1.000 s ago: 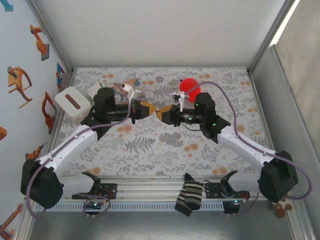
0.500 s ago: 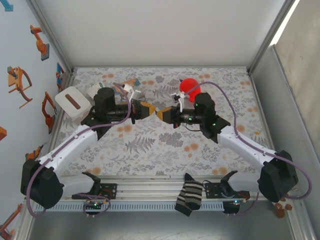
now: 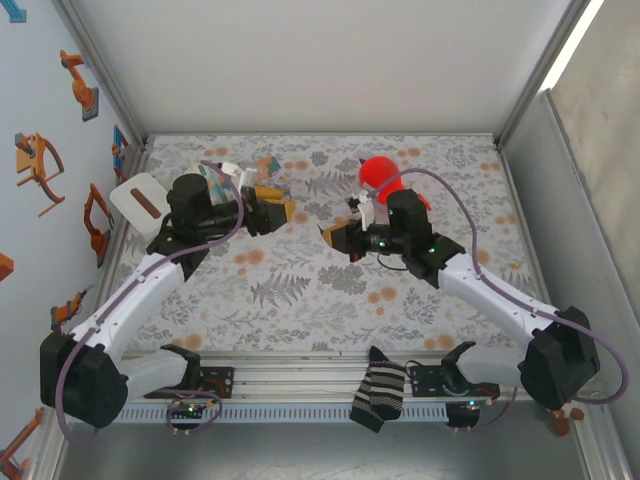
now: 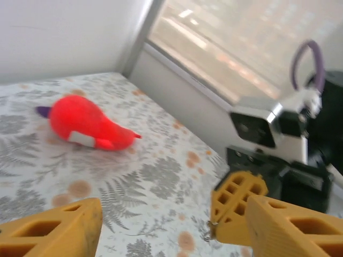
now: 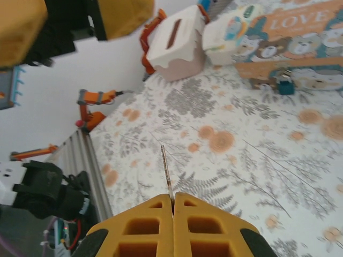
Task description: Unlock the padlock with the key
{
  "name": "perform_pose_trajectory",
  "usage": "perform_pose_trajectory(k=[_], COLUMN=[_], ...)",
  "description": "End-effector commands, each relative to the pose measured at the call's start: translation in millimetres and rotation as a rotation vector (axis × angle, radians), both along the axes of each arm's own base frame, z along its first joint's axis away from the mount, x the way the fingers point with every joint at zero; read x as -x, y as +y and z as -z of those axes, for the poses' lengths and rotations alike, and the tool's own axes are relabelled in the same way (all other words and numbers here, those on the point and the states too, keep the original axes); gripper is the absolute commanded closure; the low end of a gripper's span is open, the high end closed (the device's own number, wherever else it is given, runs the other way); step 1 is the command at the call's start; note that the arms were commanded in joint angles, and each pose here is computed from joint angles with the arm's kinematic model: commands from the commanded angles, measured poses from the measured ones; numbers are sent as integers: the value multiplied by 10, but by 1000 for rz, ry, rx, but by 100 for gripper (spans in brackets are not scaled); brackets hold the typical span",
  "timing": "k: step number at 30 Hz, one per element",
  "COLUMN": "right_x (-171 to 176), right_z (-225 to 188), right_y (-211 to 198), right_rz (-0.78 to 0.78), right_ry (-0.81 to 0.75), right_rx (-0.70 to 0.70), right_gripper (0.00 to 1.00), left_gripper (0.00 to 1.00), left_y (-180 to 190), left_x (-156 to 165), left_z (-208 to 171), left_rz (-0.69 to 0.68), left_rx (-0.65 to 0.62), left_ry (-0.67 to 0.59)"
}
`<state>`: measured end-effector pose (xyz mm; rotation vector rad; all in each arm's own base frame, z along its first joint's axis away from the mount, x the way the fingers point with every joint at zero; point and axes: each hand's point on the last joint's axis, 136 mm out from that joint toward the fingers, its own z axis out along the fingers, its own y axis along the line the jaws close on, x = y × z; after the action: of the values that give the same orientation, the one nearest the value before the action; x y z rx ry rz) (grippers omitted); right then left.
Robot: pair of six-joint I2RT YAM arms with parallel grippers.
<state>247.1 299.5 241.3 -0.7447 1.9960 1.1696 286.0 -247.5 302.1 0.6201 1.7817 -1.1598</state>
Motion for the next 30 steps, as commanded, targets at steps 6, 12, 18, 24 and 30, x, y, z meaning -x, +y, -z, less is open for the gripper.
perform_pose_trajectory(k=[6,12,18,24,30], right_x=[-120,-73,-33,-14,-14], right_z=[439,727,947,1071,1116], right_y=[-422,-653,-885,-1008,-1024], right_rz=[207,294,380,423,432], right_ry=[27,68,109,128,133], right_rx=[257,336,424,472,478], right_gripper=[100,100,100,100,100], left_gripper=[12,9,8,8,9], left_y=[774,1015,917,662,505], left_x=[-599,-968,-1330,-1612,-1768], left_z=[564,808,974,1195,1464], left_rz=[-499,-604,-584,-513,-461], left_rx=[-413,-641,-711,-713,-735], left_ry=[98,164,249,326,381])
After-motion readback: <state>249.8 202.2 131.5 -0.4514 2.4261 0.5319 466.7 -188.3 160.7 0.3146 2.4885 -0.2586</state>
